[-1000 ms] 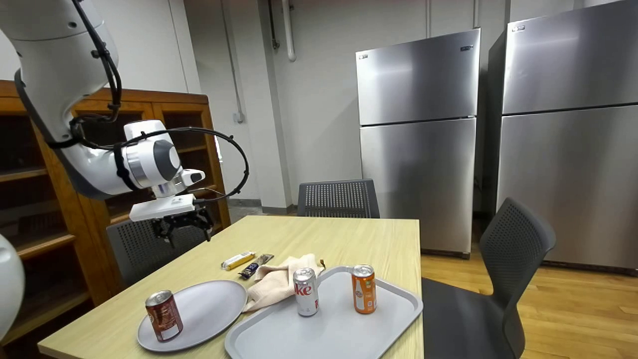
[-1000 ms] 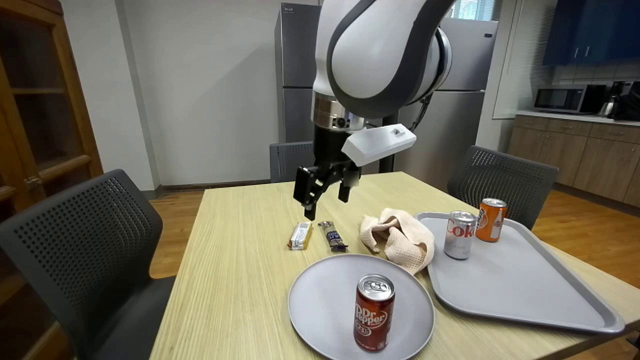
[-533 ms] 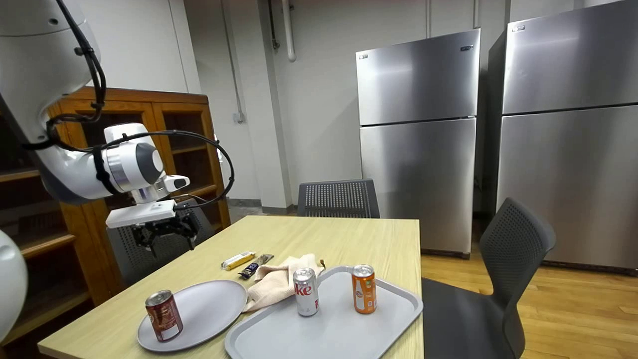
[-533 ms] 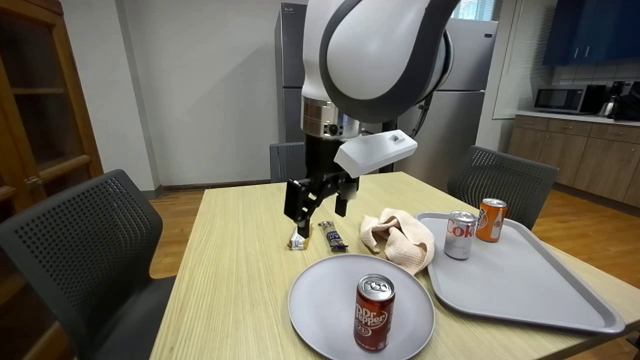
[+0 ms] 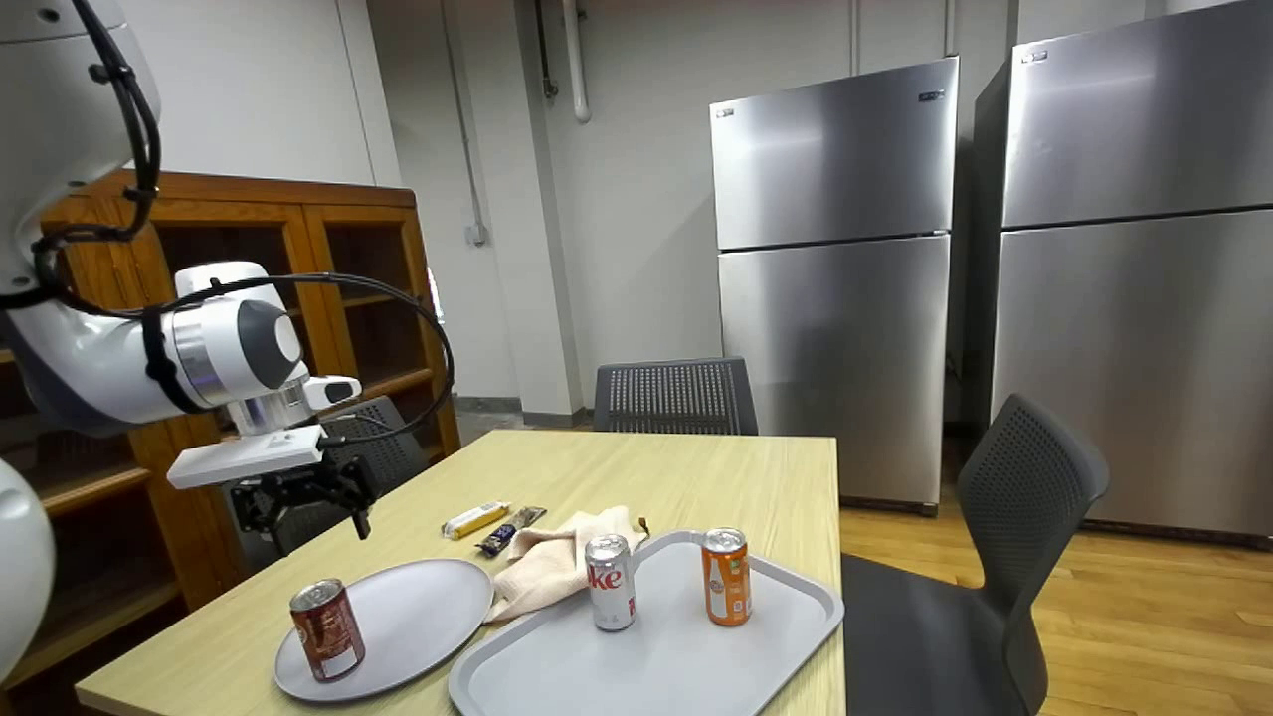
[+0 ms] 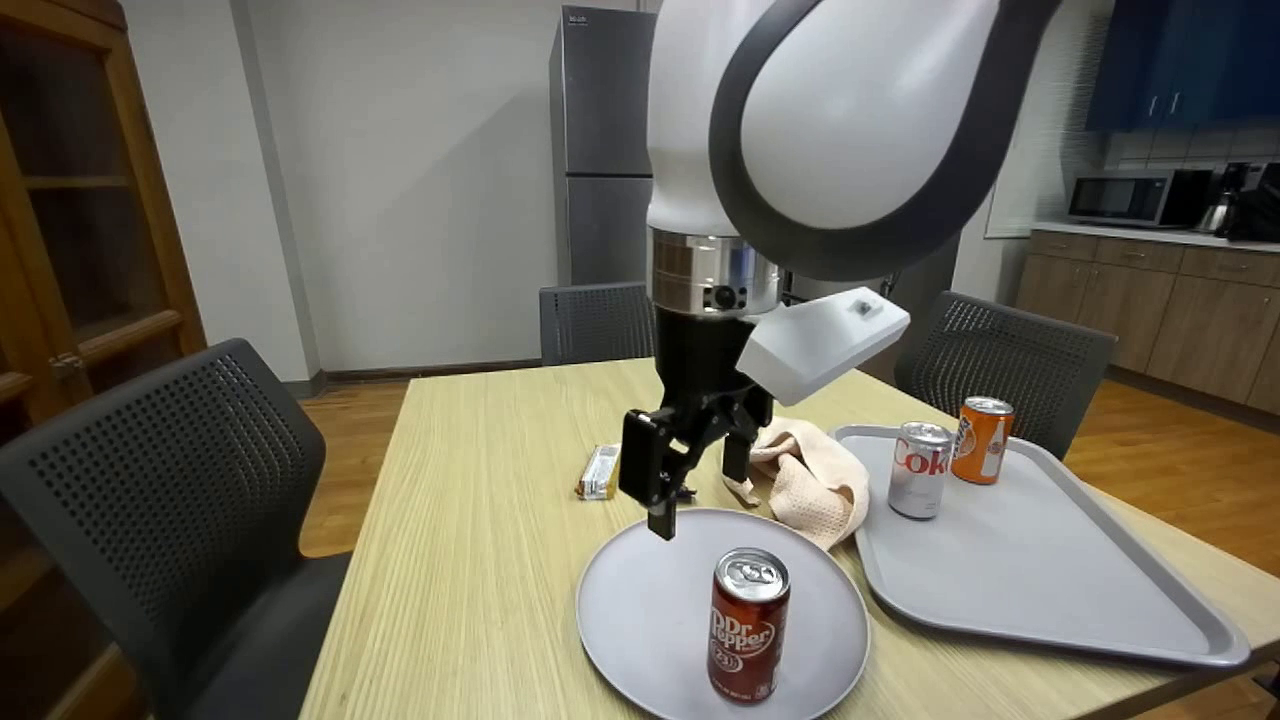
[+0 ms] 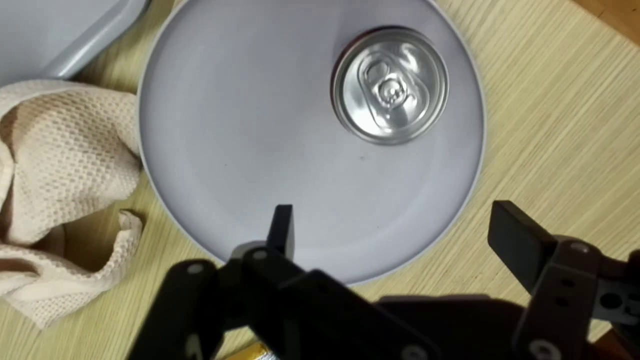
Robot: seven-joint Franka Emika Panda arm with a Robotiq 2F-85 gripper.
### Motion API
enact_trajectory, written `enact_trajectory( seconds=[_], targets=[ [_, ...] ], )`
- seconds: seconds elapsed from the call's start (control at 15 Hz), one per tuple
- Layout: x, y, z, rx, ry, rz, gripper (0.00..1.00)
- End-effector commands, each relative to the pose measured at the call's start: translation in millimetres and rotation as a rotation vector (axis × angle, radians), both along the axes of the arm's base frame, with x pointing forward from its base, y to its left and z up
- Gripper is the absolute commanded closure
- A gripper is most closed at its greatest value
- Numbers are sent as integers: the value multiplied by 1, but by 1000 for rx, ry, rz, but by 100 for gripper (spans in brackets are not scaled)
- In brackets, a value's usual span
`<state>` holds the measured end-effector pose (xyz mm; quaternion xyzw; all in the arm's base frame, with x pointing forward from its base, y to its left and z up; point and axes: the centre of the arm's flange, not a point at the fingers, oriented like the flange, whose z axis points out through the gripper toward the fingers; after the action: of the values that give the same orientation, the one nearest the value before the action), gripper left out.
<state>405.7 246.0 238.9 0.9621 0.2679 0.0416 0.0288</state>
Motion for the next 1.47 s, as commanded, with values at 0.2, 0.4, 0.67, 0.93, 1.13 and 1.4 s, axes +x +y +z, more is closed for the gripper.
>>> enact_trajectory(
  seconds=[0.2,0.4,0.67,0.93,1.13,1.4],
  targets=[
    [-40,-15,-5,-27,49,-38,0],
    [-42,-20,-11,-35,61,-58,0],
    [-40,-19,-17,-39,71,-58,0],
    [-39,-18,-23,-43,86,-52,0],
    [-37,-19,-28,-47,94,-55,0],
    [-35,-19,-38,-54,112,-53,0]
  ],
)
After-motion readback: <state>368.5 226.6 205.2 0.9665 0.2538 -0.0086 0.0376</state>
